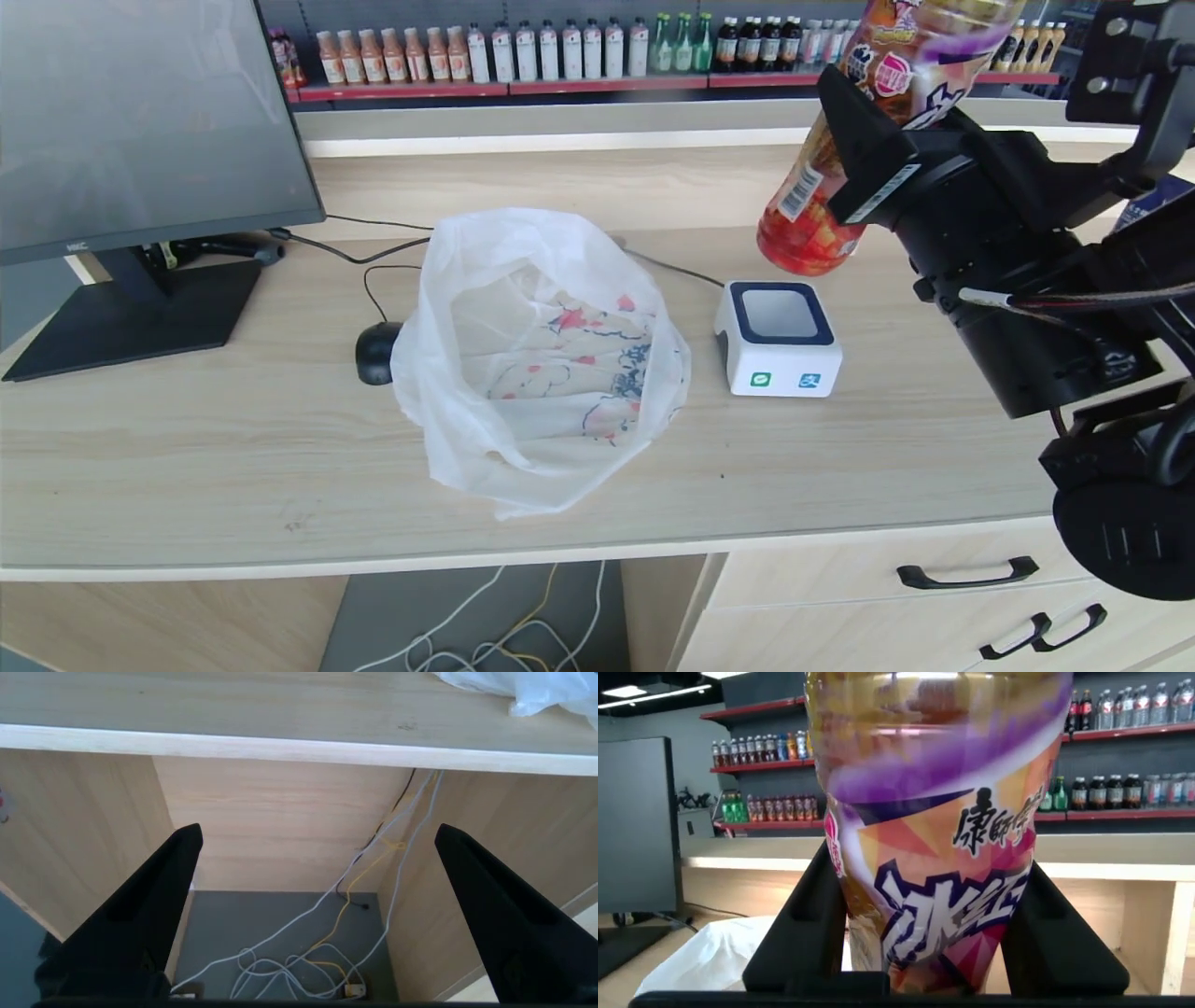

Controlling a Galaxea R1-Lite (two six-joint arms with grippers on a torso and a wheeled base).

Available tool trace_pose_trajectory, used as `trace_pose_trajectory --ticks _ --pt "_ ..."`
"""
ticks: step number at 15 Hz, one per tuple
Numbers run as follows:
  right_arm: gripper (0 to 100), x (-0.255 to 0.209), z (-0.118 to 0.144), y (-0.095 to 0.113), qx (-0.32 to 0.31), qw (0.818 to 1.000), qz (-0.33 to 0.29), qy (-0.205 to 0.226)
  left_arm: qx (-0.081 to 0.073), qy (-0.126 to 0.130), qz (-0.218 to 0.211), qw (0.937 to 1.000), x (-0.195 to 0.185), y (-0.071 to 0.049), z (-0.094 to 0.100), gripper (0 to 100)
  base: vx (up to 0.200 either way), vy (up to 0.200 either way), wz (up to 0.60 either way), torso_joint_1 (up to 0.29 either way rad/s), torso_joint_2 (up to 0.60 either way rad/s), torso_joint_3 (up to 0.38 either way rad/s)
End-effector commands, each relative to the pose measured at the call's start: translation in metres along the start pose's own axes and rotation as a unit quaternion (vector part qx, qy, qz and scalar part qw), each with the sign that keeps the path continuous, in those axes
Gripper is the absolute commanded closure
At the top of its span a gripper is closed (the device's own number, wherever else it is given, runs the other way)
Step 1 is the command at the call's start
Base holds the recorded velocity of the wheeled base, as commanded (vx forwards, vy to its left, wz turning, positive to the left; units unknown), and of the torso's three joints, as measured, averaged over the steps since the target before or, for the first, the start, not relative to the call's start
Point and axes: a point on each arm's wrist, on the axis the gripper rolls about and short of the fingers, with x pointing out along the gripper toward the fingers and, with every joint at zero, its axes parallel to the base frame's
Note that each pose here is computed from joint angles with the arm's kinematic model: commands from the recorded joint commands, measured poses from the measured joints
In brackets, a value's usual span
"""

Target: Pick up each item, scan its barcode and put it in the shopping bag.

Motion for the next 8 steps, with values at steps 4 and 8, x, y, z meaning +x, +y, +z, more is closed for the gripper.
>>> trace_pose_trajectory --ticks 4,8 --pt "100 -0.0001 0.0021 0.0001 0.001 1.0 0.002 -0.004 0.0 0.001 0.0 1.0 0.0001 0.0 0.0 0 0.0 0.2 0.0 0.002 0.0 0.001" --pt "100 0.001 -0.0005 0.0007 0.007 1.0 0.001 -0.003 0.0 0.001 0.0 1.0 0.0001 0.0 0.0 0 0.0 0.15 0.0 0.002 0.0 0.001"
